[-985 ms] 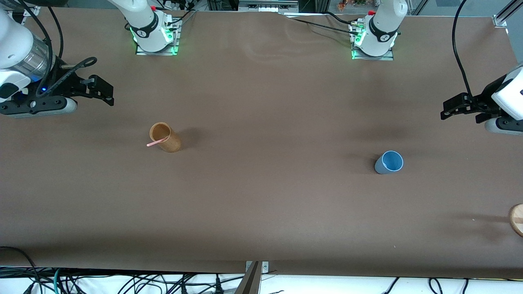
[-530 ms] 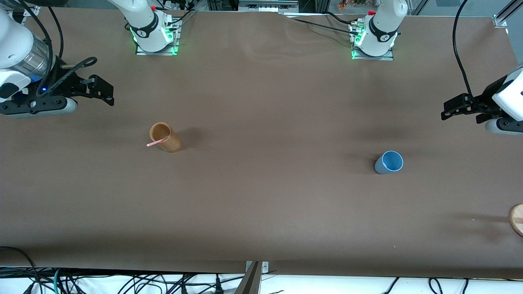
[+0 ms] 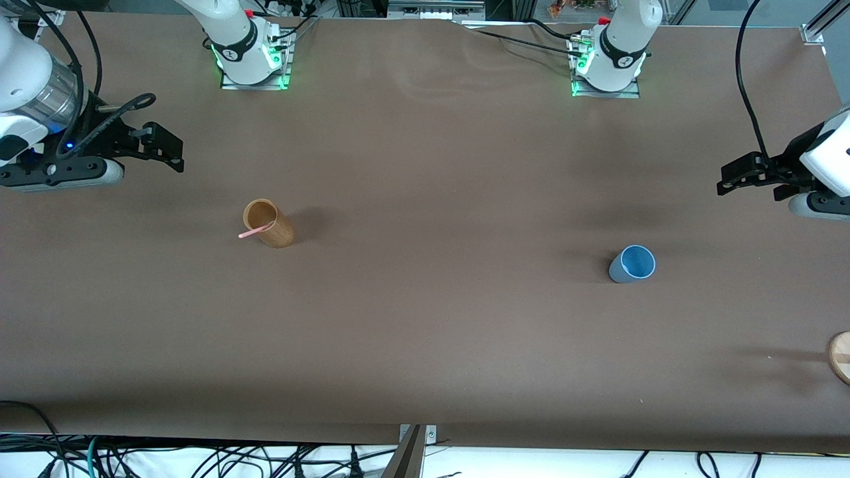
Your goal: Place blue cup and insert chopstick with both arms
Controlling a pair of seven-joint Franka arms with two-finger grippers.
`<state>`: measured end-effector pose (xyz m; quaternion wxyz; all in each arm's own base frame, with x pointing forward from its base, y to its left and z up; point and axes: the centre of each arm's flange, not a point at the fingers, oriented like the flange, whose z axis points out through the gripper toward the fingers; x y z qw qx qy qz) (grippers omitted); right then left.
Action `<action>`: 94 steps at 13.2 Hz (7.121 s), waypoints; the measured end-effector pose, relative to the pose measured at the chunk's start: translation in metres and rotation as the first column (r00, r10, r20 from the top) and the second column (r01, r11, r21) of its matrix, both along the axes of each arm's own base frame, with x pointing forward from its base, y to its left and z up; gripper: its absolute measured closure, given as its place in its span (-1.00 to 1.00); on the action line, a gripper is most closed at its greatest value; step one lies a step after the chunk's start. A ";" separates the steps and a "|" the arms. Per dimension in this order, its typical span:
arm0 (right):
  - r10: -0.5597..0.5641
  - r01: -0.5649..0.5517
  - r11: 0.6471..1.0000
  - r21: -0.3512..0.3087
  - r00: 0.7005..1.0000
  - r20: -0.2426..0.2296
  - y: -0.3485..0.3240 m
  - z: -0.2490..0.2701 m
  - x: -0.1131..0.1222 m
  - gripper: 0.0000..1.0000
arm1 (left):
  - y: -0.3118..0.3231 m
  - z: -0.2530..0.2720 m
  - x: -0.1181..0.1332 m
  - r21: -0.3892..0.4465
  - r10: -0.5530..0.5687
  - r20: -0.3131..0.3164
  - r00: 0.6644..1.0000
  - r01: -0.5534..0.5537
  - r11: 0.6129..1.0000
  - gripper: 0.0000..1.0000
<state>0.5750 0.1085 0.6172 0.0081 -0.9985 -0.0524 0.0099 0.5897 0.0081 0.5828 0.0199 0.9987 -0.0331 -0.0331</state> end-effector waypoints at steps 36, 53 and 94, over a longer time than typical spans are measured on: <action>-0.007 0.007 1.000 -0.010 0.999 0.032 -0.005 0.003 0.004 -1.00 | -0.006 -0.007 0.002 -0.001 -0.014 -0.013 1.000 0.014 1.000 -1.00; 0.122 -0.122 0.992 -0.008 0.992 -0.041 0.043 -0.155 0.013 -1.00 | -0.071 -0.200 0.073 -0.002 0.017 -0.036 0.999 -0.017 1.000 -1.00; 0.254 -0.254 0.967 -0.005 0.967 -0.011 0.029 -0.035 0.027 0.84 | -0.083 -0.304 0.031 0.011 0.030 0.036 0.999 -0.031 0.999 0.89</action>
